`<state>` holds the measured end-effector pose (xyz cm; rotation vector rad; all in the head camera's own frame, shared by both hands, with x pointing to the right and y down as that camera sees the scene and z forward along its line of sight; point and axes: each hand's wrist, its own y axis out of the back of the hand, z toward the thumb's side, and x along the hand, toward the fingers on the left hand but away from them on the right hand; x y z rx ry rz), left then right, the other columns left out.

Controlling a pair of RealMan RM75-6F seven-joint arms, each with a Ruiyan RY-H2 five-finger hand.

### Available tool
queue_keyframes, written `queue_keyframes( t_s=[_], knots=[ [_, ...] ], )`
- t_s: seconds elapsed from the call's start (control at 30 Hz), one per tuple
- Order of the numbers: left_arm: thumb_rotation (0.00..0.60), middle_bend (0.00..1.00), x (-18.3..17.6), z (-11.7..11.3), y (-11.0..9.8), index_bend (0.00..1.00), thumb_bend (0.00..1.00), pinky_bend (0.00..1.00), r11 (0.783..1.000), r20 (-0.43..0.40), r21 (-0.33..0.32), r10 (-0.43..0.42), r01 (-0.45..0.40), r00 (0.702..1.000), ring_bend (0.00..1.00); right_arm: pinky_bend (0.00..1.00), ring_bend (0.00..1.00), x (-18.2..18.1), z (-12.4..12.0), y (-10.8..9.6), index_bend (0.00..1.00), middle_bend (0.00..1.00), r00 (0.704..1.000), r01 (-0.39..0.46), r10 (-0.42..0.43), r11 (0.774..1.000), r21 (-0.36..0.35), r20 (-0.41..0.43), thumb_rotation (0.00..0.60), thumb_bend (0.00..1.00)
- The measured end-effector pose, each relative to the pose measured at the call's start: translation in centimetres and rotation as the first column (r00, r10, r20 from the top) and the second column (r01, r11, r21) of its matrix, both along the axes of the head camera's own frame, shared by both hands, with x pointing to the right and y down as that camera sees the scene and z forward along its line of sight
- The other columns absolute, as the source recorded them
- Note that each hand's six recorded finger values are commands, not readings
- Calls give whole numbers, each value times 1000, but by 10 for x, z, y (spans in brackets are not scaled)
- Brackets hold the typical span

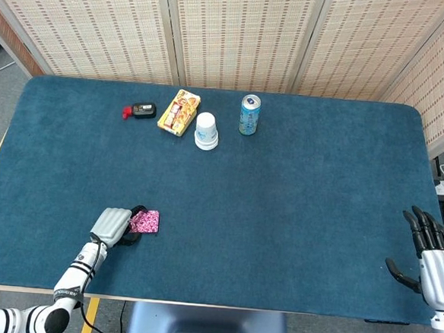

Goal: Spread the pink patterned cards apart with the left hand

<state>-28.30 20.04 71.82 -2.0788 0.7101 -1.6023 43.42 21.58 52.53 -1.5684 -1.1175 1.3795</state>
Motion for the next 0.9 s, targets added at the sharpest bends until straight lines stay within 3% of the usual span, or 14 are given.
queue_keyframes(
  t_s=[0.1,0.33,0.77,0.9],
  knots=[
    [600,1000,0,0,0,16,416,1000,1000,0,-6,-2,2,1000,1000,140,0,0,0,0,0,0,1000,1,-1,1000,-2,-2,600,198],
    [600,1000,1,-1,0,3,415,1000,1000,1,-11,-5,5,1000,1000,140,0,0,0,0,0,0,1000,1,-1,1000,2,1,600,198],
    [600,1000,2,4,2,362,415,1000,1000,17,-8,-7,7,1000,1000,140,0,0,0,0,0,0,1000,3,-3,1000,1,2,600,198],
    [600,1000,2,3,1,411,415,1000,1000,22,5,-8,8,1000,1000,140,0,-1,0,0,0,0,1000,4,-4,1000,-1,1,600,198]
  ],
)
